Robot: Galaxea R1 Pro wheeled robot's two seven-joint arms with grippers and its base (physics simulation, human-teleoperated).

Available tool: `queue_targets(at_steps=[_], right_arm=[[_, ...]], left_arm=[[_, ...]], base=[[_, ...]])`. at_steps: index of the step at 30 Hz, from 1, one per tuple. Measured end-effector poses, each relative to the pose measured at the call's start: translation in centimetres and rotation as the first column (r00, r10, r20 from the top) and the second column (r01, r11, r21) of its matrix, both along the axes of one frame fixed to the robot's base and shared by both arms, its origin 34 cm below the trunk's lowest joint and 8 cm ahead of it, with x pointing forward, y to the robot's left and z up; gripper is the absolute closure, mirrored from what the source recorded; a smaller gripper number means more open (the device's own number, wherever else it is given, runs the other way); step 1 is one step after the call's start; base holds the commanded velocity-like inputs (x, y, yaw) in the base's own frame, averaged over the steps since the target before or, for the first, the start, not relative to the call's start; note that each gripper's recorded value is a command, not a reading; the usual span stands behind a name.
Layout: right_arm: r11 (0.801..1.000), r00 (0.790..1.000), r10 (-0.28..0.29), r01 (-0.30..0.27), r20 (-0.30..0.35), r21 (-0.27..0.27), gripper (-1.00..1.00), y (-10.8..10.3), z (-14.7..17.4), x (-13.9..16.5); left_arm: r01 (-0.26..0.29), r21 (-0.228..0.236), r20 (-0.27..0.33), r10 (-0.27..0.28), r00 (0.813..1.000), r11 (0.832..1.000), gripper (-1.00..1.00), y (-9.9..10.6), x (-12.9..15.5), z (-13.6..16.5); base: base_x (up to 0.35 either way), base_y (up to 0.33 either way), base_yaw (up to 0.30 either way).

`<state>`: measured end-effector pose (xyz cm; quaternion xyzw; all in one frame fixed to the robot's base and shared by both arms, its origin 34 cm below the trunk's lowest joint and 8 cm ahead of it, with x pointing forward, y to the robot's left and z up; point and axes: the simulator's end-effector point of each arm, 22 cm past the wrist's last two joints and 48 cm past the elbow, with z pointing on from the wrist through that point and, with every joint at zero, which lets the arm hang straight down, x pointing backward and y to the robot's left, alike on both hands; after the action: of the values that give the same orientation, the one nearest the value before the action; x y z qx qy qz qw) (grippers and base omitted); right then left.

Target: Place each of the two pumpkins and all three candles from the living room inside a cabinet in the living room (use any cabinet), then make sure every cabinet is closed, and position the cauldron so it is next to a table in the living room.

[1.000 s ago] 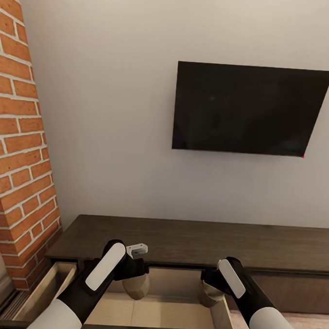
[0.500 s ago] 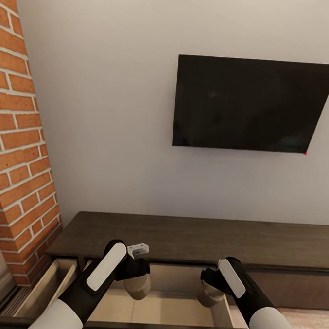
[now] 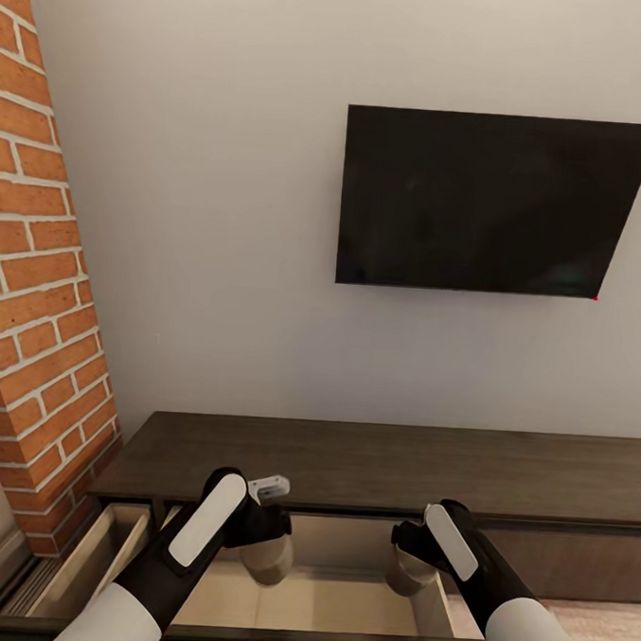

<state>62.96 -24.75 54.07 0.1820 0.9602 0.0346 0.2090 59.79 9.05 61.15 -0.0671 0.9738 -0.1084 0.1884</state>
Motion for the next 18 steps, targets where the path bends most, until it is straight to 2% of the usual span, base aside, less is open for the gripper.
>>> queue_targets(at_steps=[5, 7, 10, 13, 15, 18], right_arm=[[1.0, 1.0, 0.002, -0.002, 0.01, 0.0, 1.0, 0.2, 0.5, 0.5], [1.0, 0.999, 0.017, -0.017, 0.029, 0.003, 1.0, 1.1, 1.5, 1.5], [0.998, 0.997, 0.06, -0.06, 0.05, -0.006, 1.0, 3.3, 3.0, 2.7], [0.997, 0.996, 0.073, -0.073, 0.053, -0.01, 1.0, 4.0, 3.3, 3.0], [0.997, 0.996, 0.073, -0.072, 0.045, -0.019, 1.0, 3.9, 3.3, 3.2], [0.996, 0.997, 0.083, -0.083, -0.003, -0.035, 1.0, 4.5, 2.4, 3.0]], left_arm=[[-0.006, 0.01, -0.024, 0.006, 1.0, 1.0, 1.0, 0.4, -0.3, -0.9], [-0.006, 0.01, -0.034, 0.007, 0.999, 1.0, 1.0, 0.4, -0.3, -1.3], [0.013, 0.003, -0.029, -0.013, 1.0, 1.0, 1.0, 0.6, 0.7, -1.8], [0.038, 0.002, 0.008, -0.038, 0.999, 0.999, 1.0, 0.5, 1.8, -1.8], [0.049, 0.007, 0.03, -0.049, 0.998, 0.999, 1.0, 0.6, 2.6, -1.8], [0.022, 0.026, 0.028, -0.022, 0.999, 0.999, 1.0, 1.6, 4.3, -2.3]], base=[[0.0, 0.0, 0.0], [0.0, 0.0, 0.0], [0.0, 0.0, 0.0], [0.0, 0.0, 0.0], [0.0, 0.0, 0.0], [0.0, 0.0, 0.0]])
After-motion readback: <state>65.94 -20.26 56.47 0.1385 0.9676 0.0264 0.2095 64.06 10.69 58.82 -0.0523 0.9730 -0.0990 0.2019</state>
